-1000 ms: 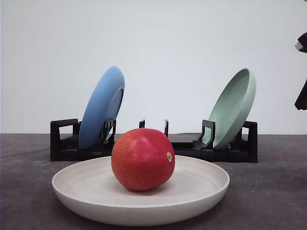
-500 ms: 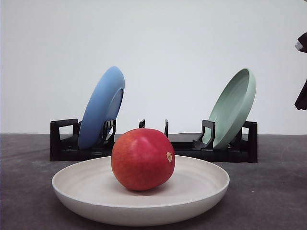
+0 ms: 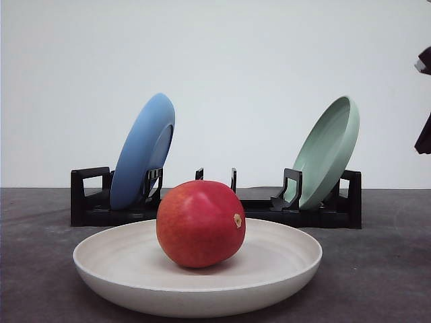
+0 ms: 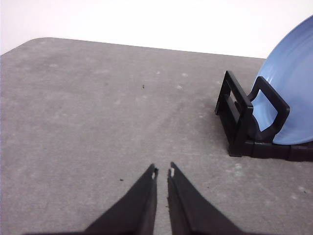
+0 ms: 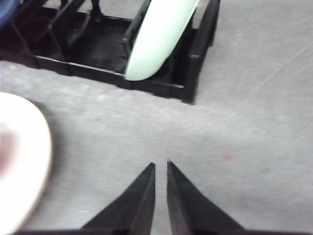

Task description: Place pomegranate in white plate

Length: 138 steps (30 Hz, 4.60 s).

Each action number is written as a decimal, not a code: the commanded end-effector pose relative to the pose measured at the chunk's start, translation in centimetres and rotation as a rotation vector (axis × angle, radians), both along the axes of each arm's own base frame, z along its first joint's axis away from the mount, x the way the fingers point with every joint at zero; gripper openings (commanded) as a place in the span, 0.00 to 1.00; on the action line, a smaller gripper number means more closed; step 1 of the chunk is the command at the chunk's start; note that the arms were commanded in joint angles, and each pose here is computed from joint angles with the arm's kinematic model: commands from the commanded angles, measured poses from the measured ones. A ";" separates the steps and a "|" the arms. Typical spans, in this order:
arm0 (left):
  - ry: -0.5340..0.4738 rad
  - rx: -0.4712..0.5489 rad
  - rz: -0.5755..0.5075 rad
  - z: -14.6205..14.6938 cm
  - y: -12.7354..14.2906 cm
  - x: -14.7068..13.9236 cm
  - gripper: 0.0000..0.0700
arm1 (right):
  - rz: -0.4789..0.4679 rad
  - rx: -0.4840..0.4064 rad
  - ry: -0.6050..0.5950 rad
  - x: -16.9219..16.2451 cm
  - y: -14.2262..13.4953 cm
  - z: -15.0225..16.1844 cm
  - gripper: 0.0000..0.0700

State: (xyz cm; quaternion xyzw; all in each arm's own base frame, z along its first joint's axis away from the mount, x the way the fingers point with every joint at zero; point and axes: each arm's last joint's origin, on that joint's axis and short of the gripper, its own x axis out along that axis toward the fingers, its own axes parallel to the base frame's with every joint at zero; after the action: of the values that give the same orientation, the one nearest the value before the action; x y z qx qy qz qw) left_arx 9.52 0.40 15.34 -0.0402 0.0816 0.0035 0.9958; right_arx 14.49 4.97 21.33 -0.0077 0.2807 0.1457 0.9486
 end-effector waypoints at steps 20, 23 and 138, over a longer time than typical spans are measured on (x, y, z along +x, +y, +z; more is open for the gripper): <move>0.011 -0.002 -0.001 -0.4 0.0 0.0 0.03 | -0.282 -0.039 -0.507 -4.3 -4.7 -5.3 0.05; 0.011 -0.002 0.000 -0.4 0.0 0.0 0.03 | -0.323 -0.044 -0.551 -4.6 -5.1 -4.9 0.05; 0.013 -0.002 0.000 -0.4 0.0 0.0 0.03 | -0.378 0.003 -0.594 -4.8 -5.6 -4.5 0.05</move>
State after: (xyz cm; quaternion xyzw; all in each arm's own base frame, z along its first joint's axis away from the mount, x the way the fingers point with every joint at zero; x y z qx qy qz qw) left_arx 9.52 0.40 15.33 -0.0403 0.0820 0.0035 0.9958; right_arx 9.67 -0.60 16.88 -0.0015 -0.0084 -0.0404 0.9991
